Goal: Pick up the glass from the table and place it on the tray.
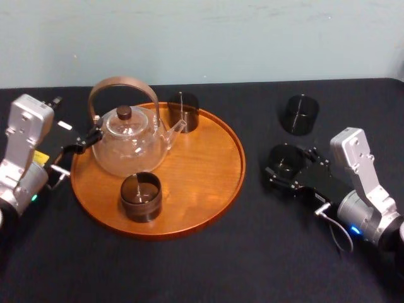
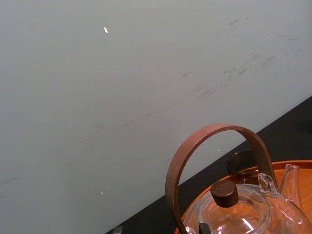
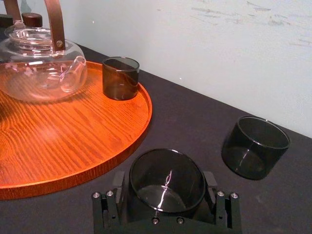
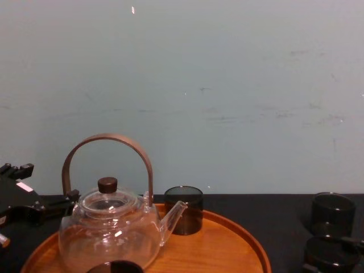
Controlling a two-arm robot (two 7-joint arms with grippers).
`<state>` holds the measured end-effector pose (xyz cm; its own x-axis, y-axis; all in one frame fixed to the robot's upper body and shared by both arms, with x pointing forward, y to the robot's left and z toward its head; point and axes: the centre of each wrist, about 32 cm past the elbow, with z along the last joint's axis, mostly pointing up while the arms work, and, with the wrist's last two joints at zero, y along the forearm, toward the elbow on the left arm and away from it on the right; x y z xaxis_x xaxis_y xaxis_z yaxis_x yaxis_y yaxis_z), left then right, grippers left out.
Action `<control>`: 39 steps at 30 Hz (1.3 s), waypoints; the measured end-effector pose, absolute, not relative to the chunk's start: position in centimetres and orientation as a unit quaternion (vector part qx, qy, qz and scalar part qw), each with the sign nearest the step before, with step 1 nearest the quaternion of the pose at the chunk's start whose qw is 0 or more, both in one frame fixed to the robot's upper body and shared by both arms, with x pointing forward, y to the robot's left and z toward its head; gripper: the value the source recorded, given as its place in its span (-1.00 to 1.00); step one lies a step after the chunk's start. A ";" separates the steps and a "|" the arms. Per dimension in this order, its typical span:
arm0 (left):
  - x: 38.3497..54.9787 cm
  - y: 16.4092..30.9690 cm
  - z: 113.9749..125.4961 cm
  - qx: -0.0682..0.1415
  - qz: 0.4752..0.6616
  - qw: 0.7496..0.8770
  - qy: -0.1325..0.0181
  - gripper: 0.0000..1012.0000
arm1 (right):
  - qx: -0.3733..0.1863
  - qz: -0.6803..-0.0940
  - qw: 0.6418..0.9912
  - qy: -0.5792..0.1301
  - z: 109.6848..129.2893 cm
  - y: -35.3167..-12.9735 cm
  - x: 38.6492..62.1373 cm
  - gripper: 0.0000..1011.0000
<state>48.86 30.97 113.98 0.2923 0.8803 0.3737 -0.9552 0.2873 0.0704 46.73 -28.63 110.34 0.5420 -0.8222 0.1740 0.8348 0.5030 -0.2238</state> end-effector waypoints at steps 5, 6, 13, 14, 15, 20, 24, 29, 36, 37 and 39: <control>48.9 31.0 114.0 0.142 0.580 0.791 -0.132 1.00 | -0.141 -0.478 0.867 -0.022 110.3 -28.6 46.8 0.98; 48.9 31.0 114.0 0.142 0.580 0.791 -0.132 1.00 | -0.142 -0.478 0.867 -0.022 110.3 -28.6 46.8 0.98; 48.9 31.0 114.0 0.142 0.580 0.791 -0.132 0.99 | -0.142 -0.478 0.867 -0.023 110.4 -28.7 46.7 0.84; 48.9 31.0 114.0 0.142 0.580 0.791 -0.132 0.99 | -0.142 -0.478 0.867 -0.023 110.4 -28.7 46.7 0.83; 48.9 31.0 114.0 0.142 0.580 0.791 -0.132 1.00 | -0.142 -0.478 0.867 -0.023 110.4 -28.7 46.7 0.82; 48.9 31.0 114.0 0.142 0.580 0.791 -0.132 0.99 | -0.142 -0.478 0.867 -0.023 110.4 -28.7 46.7 0.82; 48.9 31.0 114.0 0.141 0.580 0.791 -0.132 0.99 | -0.142 -0.478 0.867 -0.024 110.4 -28.7 46.7 0.82; 48.9 31.0 114.0 0.141 0.580 0.791 -0.132 0.99 | -0.142 -0.478 0.866 -0.024 110.4 -28.7 46.7 0.82; 48.9 31.0 114.0 0.142 0.580 0.791 -0.132 1.00 | -0.141 -0.478 0.866 -0.023 110.4 -28.7 46.7 0.82; 48.9 31.0 114.0 0.141 0.580 0.791 -0.132 1.00 | -0.141 -0.478 0.866 -0.023 110.4 -28.7 46.6 0.82; 48.9 31.0 114.0 0.142 0.580 0.791 -0.132 1.00 | -0.141 -0.478 0.866 -0.023 110.4 -28.7 46.6 0.82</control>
<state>48.86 30.97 113.98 0.2923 0.8803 0.3737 -0.9552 0.2873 0.0703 46.64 -28.70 110.38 0.5412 -0.8224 0.1757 0.8356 0.5023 -0.2227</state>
